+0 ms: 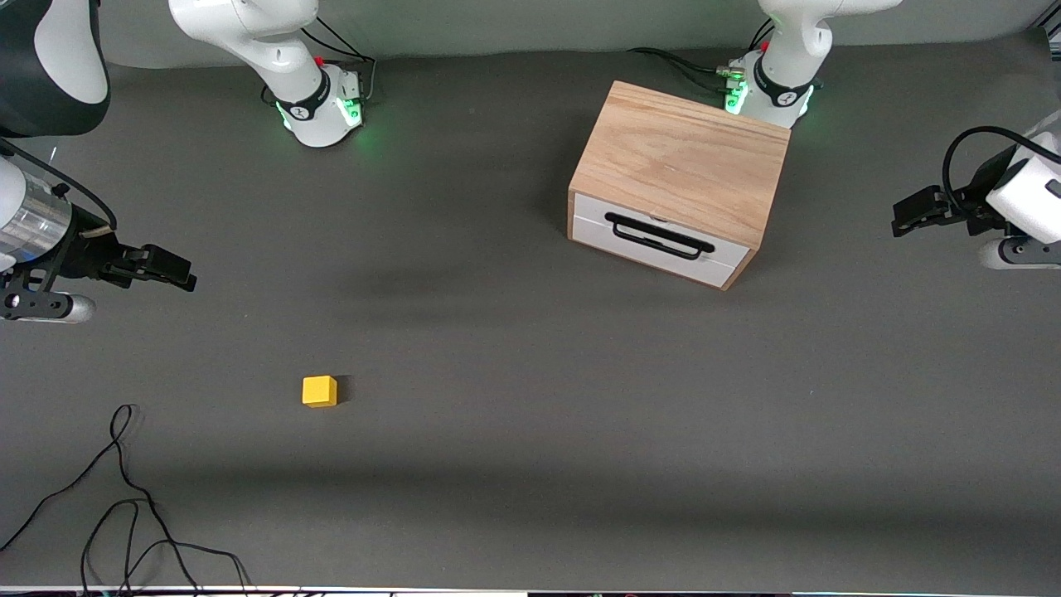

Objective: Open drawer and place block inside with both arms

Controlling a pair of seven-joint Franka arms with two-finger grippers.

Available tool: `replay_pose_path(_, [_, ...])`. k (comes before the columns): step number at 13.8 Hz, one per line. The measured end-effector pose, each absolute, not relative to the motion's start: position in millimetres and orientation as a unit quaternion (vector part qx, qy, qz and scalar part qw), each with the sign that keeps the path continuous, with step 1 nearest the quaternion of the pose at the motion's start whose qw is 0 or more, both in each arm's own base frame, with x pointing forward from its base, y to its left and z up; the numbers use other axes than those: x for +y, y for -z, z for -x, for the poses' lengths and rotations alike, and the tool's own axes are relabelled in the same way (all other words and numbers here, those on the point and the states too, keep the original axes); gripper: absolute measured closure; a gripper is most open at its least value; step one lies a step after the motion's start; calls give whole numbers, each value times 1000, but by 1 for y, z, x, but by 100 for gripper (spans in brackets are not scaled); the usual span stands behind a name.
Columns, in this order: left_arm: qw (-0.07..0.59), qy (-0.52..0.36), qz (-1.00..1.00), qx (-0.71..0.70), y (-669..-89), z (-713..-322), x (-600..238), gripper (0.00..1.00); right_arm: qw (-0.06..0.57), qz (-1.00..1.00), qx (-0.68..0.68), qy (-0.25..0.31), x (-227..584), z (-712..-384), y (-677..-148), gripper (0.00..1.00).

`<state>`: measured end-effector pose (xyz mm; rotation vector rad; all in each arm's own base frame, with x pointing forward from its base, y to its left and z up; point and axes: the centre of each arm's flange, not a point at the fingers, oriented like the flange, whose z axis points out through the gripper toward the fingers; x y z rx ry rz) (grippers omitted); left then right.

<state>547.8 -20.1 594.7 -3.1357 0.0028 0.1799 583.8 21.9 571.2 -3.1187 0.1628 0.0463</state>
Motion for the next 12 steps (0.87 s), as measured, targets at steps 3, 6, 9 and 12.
replay_pose_path(3, [0,-59,998,2,-593,-548,-20,0,9,998,52,-15,22,-584,-571,0])
replay_pose_path(6, [0,-60,998,6,-592,-549,-20,0,9,999,52,-13,22,-584,-573,0])
replay_pose_path(9, [3,-60,998,-16,-592,-548,-36,0,9,999,49,-14,22,-585,-572,0])
replay_pose_path(12, [13,-62,994,-88,-590,-542,-91,0,8,999,49,-22,23,-588,-563,0])
